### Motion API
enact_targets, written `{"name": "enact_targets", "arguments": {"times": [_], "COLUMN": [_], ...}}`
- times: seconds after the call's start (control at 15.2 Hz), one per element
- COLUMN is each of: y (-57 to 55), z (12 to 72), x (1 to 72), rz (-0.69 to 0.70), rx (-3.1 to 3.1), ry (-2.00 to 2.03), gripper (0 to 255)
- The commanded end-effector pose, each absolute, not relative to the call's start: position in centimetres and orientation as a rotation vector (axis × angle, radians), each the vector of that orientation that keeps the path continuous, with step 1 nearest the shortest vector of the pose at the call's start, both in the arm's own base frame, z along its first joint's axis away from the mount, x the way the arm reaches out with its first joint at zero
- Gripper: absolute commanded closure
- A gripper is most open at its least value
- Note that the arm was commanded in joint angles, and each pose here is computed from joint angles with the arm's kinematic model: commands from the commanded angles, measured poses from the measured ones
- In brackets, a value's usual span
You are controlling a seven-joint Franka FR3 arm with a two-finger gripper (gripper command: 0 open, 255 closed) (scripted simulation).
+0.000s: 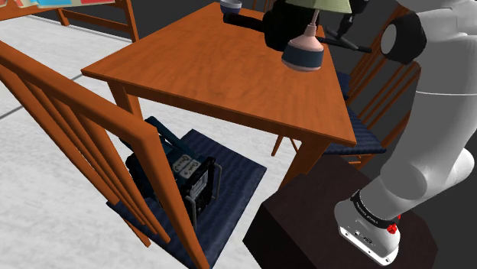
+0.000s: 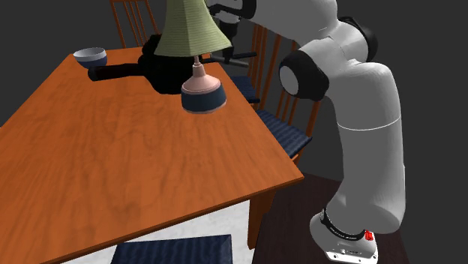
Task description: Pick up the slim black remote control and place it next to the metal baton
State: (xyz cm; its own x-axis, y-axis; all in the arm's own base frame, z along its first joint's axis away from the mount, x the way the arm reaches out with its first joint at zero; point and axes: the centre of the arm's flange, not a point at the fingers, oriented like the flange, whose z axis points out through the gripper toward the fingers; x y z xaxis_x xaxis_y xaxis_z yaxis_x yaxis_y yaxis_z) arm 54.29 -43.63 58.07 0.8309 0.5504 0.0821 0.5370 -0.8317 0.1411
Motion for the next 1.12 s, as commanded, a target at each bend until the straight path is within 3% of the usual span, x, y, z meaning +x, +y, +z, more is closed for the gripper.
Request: {"name": "enact_targets", "arguments": {"times": [0.0,0.66,1.06], "y": [-44.3,-44.3,-44.3], "z": [51.8,46.3,46.3], "x": [56.6,56.6,56.6], "rz": [0.050,0.050,0.050], "rx": [2.937,2.937,2.937], "ry": [0.880,0.880,0.880], "gripper": [255,255,255]}}
